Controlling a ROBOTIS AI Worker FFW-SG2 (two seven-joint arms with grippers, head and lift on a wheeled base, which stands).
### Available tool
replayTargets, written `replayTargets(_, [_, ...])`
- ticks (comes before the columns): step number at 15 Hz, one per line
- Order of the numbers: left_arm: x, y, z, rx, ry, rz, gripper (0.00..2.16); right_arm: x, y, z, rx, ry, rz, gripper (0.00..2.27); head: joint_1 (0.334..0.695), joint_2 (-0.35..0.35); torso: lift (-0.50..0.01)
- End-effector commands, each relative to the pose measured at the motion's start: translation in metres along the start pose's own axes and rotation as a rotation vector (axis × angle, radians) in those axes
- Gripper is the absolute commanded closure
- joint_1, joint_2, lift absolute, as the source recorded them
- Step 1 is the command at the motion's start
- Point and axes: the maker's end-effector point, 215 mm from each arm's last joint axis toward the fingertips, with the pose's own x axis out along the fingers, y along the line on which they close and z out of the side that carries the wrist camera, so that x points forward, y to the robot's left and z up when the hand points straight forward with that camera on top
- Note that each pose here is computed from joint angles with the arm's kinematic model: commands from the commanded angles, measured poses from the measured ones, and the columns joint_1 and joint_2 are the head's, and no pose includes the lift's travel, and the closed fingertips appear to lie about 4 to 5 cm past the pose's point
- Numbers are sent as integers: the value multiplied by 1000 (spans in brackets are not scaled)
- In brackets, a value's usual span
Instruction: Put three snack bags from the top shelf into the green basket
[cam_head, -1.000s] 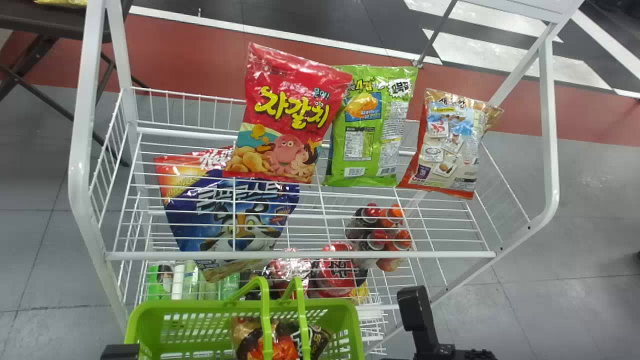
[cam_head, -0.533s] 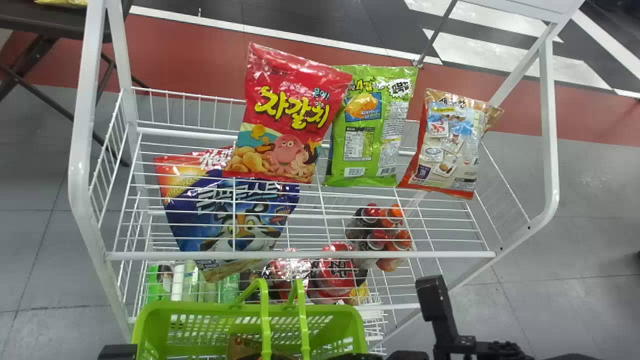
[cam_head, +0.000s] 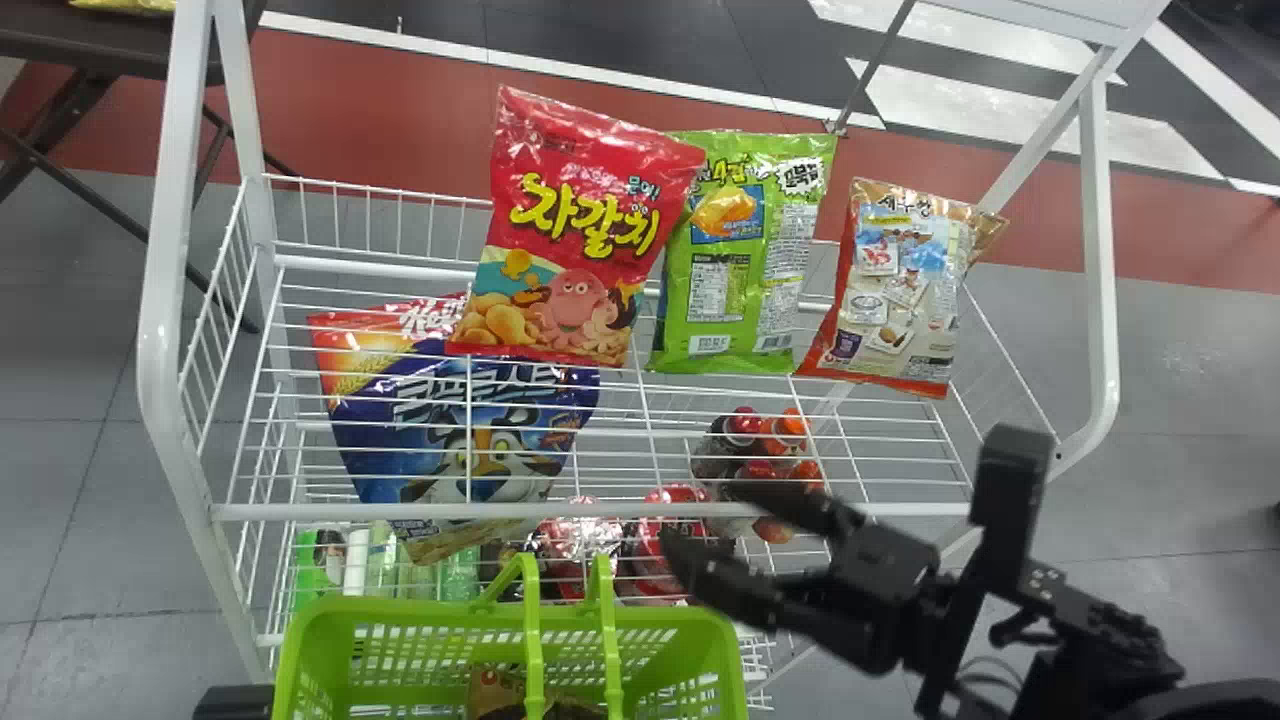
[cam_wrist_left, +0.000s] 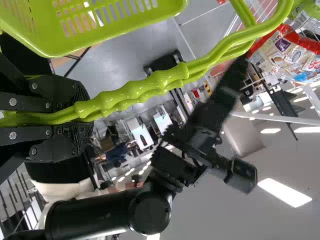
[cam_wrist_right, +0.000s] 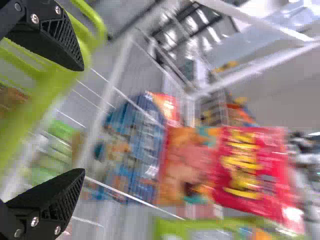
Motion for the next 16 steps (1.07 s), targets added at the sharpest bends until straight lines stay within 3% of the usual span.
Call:
replayTargets(1, [0, 0, 0, 2, 0, 3, 1598, 2, -25, 45, -101, -198, -98, 90, 695, -350, -47])
replayTargets(3, [0, 0, -1, 1, 3, 5, 1598, 5, -52, 62, -155, -289, -221, 90, 695, -350, -47])
replayTargets(7, [2, 0, -5, -10, 20, 5, 1598, 45, -107, 71, -164, -287, -357, 87, 695, -350, -47])
replayTargets(16, [2, 2, -9, -16, 41, 11, 1598, 101, -181, 82, -108, -218, -447, 83, 695, -350, -47])
